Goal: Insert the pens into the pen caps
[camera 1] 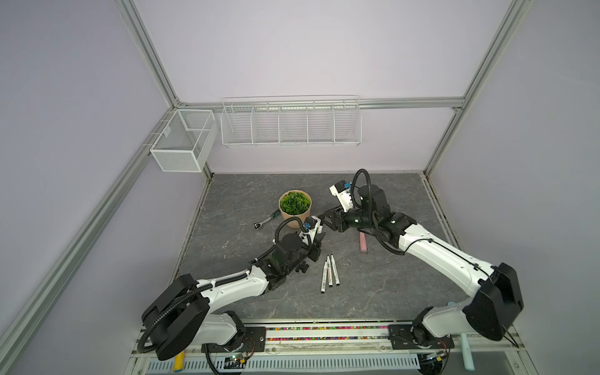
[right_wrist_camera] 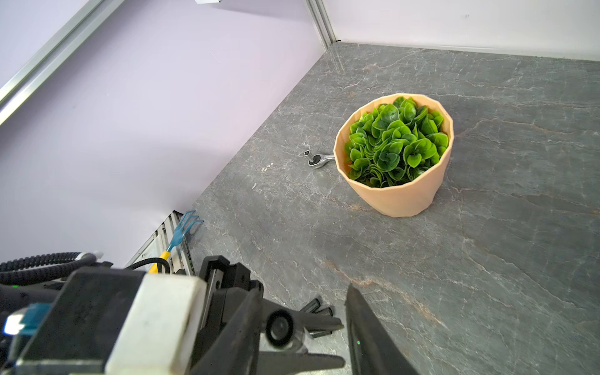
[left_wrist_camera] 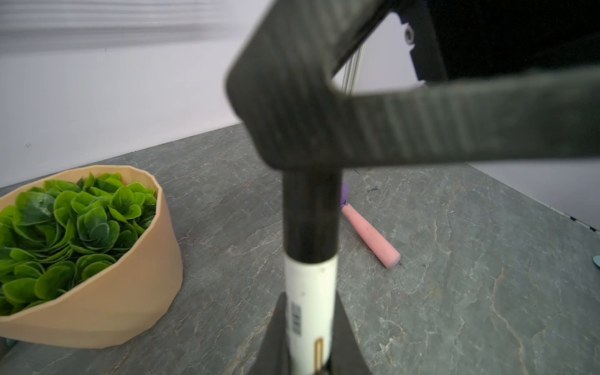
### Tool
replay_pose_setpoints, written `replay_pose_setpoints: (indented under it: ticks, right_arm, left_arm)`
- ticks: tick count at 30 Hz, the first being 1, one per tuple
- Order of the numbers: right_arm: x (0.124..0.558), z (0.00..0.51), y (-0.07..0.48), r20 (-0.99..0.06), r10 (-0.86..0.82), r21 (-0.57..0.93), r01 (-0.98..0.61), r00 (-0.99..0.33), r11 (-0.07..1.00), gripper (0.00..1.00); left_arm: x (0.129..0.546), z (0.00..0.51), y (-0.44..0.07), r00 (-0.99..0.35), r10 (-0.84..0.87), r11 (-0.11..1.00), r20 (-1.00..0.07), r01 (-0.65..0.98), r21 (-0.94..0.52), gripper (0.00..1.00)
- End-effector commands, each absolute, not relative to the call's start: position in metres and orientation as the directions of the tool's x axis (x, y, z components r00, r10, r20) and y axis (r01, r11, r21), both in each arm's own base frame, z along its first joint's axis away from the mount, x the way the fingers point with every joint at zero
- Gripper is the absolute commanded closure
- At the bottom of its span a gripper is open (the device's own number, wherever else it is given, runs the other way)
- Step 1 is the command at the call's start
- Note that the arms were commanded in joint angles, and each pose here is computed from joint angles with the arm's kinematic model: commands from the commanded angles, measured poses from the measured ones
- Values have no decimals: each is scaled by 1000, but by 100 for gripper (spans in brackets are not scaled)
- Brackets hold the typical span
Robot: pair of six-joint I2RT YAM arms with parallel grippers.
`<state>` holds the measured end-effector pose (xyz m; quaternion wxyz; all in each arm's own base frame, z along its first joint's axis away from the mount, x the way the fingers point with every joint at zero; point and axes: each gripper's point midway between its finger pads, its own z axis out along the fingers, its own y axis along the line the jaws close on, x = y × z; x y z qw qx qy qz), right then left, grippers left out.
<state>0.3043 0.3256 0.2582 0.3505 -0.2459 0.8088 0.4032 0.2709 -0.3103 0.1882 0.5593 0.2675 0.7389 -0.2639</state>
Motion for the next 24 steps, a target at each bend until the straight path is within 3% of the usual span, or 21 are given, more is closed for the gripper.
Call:
replay_pose_setpoints:
  ticks: [1, 6, 9, 24]
  right_arm:
    - [309, 267, 332, -777, -89, 487, -684, -623, 543, 60]
    - [309, 259, 334, -762, -89, 501, -671, -641, 547, 77]
    - [308, 250, 333, -747, -91, 514, -658, -659, 551, 82]
    - [297, 193, 316, -540, -142, 651, -519, -829, 554, 87]
  left_arm:
    - [268, 191, -313, -233, 77, 707, -969, 699, -112, 100]
    - [267, 204, -315, -223, 42, 696, -974, 706, -131, 100]
    - [265, 222, -316, -199, 15, 684, -980, 717, -135, 100]
    - [256, 321, -307, -38, -201, 639, -979, 752, -160, 100]
